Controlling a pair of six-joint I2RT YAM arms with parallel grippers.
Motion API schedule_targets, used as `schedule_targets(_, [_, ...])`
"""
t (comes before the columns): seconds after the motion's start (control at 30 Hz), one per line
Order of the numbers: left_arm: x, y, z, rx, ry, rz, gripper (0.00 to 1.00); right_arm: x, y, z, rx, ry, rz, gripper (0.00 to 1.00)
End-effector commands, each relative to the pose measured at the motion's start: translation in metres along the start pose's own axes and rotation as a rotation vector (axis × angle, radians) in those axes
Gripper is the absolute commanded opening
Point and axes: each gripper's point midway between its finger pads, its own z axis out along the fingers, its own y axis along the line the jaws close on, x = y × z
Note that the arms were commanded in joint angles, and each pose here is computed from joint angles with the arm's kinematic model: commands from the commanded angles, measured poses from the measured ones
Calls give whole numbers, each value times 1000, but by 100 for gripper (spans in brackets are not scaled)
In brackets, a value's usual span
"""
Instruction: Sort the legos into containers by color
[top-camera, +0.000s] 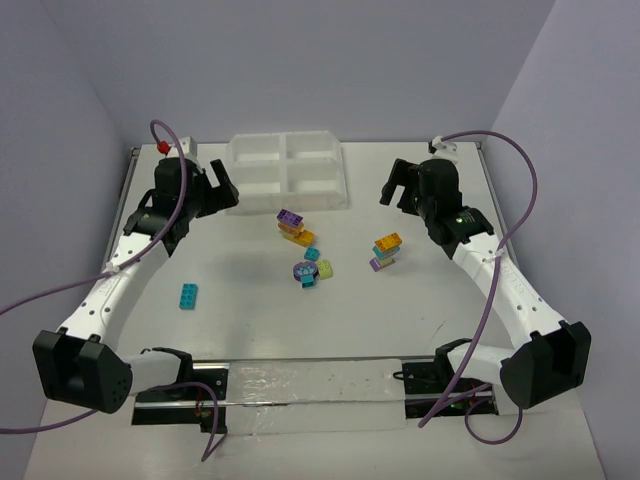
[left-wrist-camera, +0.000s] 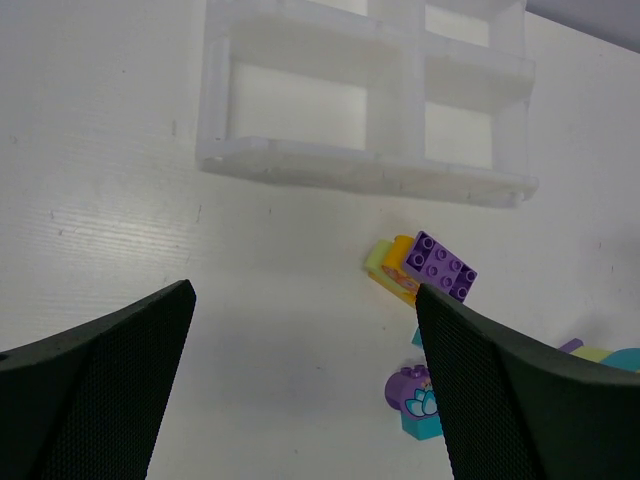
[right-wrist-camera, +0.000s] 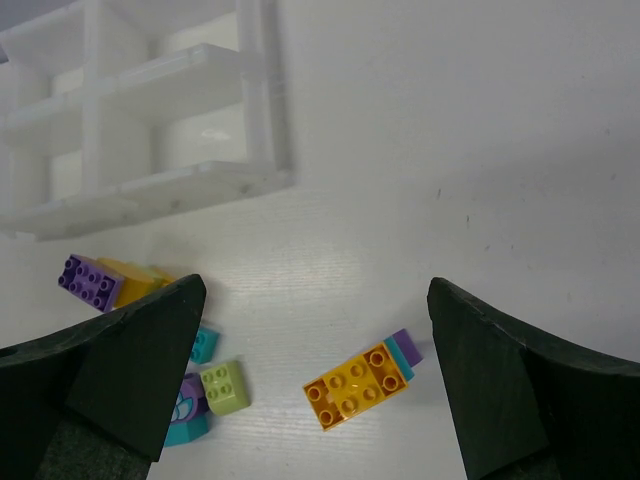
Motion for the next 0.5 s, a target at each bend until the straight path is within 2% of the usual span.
schedule_targets(0.0, [-15,-15,2,42,-4,25,99,-22,7,-11,-30,-79,18,100])
schedule_targets(0.2, [-14,-17,14,40,38,68,99,-16,8,-11,-36,-48,10,100])
schedule_targets(0.47, [-12,-13,62,-30,154,148,99,-5,-2,-14,6,-19,11,100])
